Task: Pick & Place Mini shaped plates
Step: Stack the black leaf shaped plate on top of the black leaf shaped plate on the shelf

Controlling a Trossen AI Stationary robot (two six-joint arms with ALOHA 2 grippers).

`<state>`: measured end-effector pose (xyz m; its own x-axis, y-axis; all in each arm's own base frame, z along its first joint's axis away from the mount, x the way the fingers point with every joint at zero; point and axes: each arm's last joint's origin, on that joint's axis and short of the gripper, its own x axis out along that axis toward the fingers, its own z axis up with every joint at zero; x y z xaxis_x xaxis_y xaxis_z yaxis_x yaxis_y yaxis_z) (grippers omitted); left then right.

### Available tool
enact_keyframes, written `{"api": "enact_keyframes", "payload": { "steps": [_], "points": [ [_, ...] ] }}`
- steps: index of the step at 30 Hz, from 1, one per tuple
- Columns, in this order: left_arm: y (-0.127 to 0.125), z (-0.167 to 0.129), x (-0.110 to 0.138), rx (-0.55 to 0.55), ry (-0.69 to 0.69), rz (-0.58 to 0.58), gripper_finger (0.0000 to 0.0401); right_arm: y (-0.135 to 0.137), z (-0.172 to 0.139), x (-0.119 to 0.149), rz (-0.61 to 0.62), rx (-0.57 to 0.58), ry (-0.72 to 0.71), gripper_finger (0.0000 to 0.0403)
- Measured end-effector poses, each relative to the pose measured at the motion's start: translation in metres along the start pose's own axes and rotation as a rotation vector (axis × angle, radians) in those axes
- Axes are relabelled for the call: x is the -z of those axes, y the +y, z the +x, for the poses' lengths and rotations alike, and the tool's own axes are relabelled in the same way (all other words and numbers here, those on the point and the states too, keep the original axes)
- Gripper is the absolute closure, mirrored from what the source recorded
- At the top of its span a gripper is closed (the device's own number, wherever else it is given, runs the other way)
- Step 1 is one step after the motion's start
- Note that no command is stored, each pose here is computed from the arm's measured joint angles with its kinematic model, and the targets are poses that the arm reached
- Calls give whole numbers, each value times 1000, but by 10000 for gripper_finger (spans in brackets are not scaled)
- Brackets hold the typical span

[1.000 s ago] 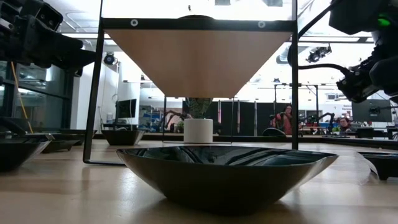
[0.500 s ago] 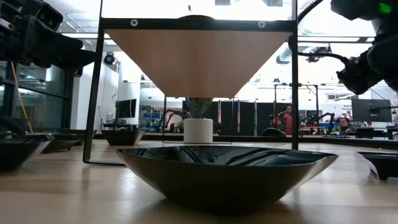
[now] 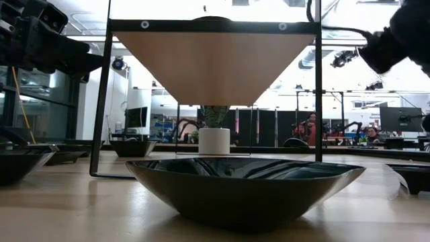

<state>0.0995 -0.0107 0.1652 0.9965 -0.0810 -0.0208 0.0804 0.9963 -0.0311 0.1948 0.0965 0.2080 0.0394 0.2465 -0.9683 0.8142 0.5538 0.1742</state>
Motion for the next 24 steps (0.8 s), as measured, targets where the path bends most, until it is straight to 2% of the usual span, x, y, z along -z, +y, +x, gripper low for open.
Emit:
{"api": "enact_keyframes", "payload": {
  "steps": [12,24],
  "points": [
    [0,0,0,0,0,0,167,14,-41,5,-33,4,-62,403],
    [0,0,0,0,0,0,167,21,-54,5,-44,-36,-99,403]
  ]
}}
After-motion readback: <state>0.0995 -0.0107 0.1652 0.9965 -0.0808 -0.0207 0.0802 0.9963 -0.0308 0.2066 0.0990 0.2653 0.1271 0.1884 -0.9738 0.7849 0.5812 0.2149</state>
